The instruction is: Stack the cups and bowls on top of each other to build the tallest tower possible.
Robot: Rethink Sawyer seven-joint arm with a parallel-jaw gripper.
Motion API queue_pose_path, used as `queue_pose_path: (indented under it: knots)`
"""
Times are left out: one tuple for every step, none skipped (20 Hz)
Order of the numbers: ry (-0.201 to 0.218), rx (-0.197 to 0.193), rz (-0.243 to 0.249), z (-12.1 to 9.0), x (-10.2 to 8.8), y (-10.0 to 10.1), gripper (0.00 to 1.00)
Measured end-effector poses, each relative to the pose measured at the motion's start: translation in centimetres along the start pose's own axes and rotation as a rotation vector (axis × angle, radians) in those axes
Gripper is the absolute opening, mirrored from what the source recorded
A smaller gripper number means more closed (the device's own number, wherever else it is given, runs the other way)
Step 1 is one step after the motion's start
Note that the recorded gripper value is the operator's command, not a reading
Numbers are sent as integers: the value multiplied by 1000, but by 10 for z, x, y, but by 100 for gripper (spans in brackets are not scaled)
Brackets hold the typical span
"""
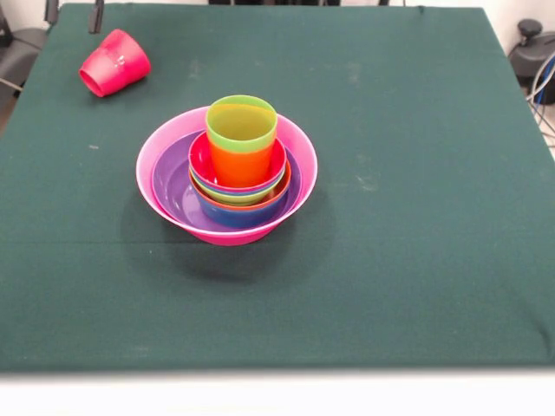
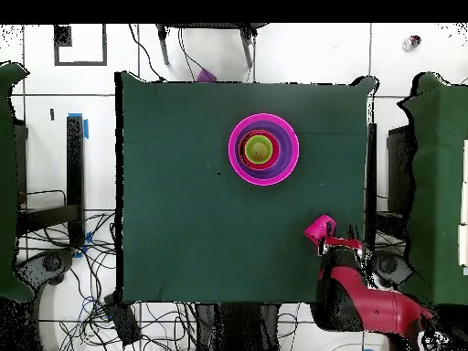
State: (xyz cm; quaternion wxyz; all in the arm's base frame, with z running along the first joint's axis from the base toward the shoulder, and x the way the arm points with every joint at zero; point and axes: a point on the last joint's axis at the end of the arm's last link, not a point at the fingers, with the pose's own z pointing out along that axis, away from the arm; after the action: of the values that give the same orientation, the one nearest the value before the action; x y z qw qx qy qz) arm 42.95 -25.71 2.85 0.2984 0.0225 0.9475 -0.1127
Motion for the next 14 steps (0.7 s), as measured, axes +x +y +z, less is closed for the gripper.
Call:
queue_pose_path:
  knots:
    - [-4, 25, 27, 0, 0, -2, 100]
    - [-20, 58, 59, 0, -2, -6, 100]
    - [-36, 90, 92, -1, -3, -9, 100]
    - [-62, 124, 118, -2, -6, -12, 100]
    - [-84, 148, 134, -3, -7, -15, 100]
    - [-116, 173, 145, -5, -10, -17, 100]
    - [-149, 198, 156, -6, -13, -20, 100]
    - [-171, 214, 158, -8, -14, -22, 100]
    - [-194, 230, 160, -10, -16, -23, 100]
    - [-219, 246, 159, -12, -17, -24, 100]
    - [-242, 263, 157, -15, -17, -24, 100]
    - [-251, 271, 155, -16, -17, -24, 100]
    - [-265, 286, 154, -18, -16, -22, 100]
    - [-274, 304, 150, -20, -14, -19, 100]
